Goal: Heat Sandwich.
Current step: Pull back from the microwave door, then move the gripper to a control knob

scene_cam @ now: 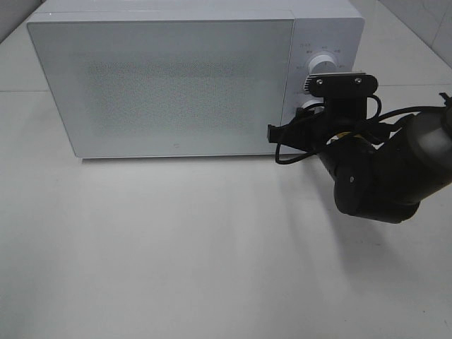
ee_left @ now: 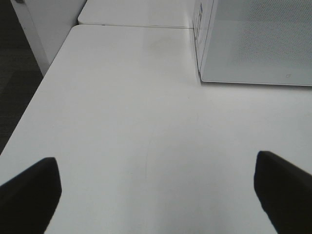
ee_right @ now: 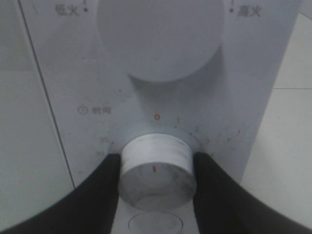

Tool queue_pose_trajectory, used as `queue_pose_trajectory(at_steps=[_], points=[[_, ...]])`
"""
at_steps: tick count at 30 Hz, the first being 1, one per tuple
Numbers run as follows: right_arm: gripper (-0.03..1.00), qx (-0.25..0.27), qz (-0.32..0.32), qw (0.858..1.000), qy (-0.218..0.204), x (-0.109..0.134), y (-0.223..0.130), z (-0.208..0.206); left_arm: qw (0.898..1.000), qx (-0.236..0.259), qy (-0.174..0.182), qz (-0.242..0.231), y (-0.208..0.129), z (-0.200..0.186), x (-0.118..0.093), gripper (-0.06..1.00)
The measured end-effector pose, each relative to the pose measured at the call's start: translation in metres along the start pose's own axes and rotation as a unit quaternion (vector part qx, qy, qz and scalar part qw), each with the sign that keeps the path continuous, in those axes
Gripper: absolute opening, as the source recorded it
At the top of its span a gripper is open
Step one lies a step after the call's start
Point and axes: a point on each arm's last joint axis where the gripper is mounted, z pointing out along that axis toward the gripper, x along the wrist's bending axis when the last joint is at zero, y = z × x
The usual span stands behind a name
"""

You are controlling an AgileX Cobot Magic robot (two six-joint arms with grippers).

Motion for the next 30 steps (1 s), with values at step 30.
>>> queue_pose_trajectory(at_steps=[30], points=[[0.44, -0.009, 0.318, 0.948, 0.014, 0.0006, 0.0005, -0.0018, 1.000, 0.000, 0.000, 0.000, 0.0000, 0.0000, 0.0000, 0.99]])
